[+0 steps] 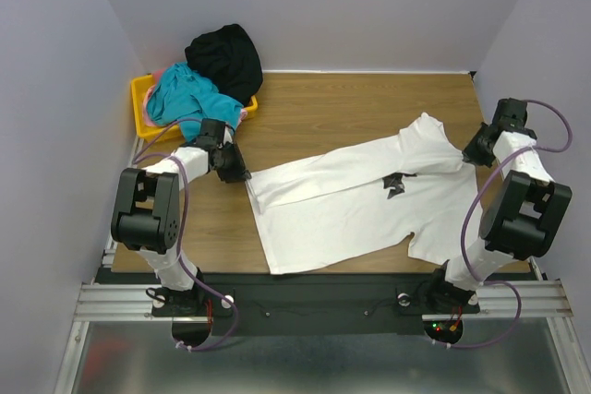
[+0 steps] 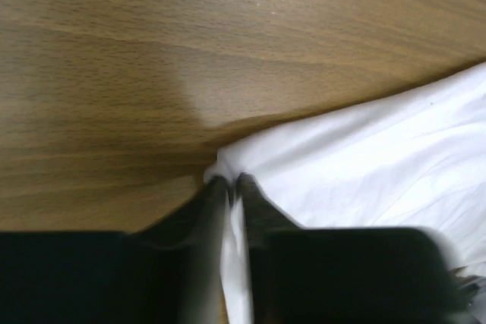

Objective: Fold and stack the t-shirts
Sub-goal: Fold the tshirt

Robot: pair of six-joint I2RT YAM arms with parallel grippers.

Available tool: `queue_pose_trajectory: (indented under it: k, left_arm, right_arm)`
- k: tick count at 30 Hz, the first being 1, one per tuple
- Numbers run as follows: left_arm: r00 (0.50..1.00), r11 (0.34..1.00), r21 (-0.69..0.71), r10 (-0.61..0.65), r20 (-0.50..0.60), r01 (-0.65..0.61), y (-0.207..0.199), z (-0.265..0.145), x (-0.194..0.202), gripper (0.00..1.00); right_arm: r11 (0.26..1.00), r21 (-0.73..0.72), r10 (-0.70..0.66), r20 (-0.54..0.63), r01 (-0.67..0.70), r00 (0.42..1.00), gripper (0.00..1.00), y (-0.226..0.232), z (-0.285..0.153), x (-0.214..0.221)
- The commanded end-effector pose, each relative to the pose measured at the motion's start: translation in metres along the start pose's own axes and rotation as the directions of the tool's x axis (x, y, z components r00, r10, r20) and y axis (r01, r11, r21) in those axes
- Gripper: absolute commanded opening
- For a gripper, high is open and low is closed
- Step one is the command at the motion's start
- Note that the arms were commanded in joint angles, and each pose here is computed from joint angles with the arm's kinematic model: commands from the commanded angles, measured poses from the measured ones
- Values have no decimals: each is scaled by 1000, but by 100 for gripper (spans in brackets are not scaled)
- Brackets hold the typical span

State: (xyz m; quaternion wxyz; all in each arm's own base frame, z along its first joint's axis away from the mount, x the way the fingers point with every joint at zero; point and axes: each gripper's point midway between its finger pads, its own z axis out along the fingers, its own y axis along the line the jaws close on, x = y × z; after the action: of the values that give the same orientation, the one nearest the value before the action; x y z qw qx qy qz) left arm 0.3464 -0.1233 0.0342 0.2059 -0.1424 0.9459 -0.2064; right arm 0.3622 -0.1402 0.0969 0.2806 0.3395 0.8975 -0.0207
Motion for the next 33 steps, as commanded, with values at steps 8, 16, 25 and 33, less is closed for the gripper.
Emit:
queue_pose_trajectory:
  k: [8,16,25,33]
  left_arm:
    - [983,999,-13,43,180,-42,-14,-52,-35,69]
    - [995,993,84,83,50,-87,-35,-49,49,69]
    - [997,990,120,75,-3,-74,-38,-48,94,75]
    - [998,991,123,53,13,-55,-41,-42,91,76]
  right_arm:
    - [1000,-23,21,31,-20,999,1,1,-12,-7]
    - [997,-71,27,11,-26,1000,0,10,-12,-4]
    - [994,-104,36,-13,-37,999,0,16,-11,3]
    - [994,-106,31,-16,-32,999,0,18,-11,6]
